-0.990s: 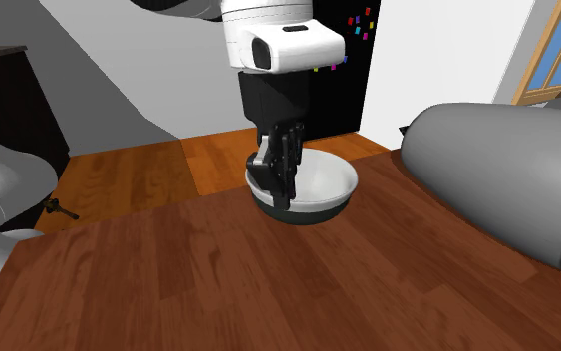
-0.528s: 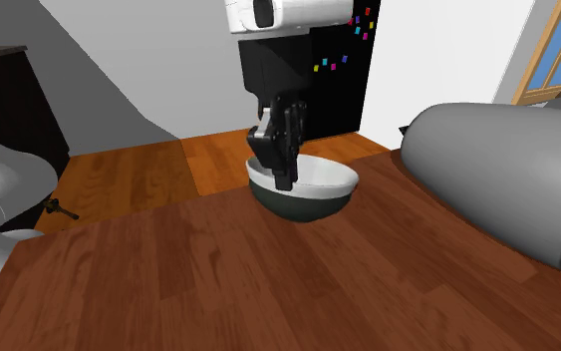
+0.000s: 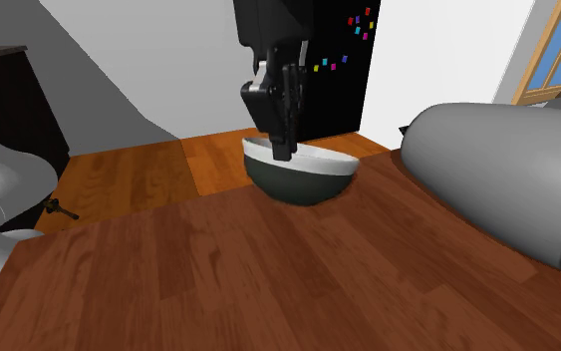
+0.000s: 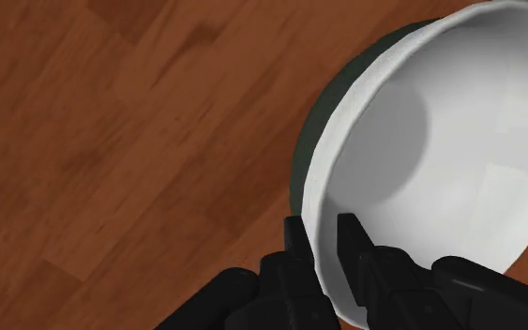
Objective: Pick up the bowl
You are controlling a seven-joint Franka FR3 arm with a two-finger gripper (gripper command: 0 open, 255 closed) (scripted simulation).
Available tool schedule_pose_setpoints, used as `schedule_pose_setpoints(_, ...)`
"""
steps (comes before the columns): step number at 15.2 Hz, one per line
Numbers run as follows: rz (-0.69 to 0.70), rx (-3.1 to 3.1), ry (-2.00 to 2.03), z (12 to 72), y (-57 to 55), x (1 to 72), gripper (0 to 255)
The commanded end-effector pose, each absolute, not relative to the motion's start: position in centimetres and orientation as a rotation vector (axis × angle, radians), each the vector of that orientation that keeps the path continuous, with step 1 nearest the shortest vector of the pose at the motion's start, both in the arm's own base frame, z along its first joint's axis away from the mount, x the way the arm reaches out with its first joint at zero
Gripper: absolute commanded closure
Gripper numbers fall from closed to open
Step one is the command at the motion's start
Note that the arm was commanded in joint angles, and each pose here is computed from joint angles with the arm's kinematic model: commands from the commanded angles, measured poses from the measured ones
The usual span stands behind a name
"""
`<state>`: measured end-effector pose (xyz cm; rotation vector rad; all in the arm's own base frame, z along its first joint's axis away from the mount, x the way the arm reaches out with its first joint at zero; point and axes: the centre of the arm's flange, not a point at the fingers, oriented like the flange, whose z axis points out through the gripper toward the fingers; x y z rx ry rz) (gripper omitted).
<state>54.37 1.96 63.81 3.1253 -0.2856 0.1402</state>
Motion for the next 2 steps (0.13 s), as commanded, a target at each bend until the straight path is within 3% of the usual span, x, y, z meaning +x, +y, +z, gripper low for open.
schedule_pose_setpoints(1,0.141,3.125,-0.286,64.3,1.99,54.38,255)
schedule_pose_setpoints(2,0.141,3.125,-0.286,64.3,1.99,54.38,255)
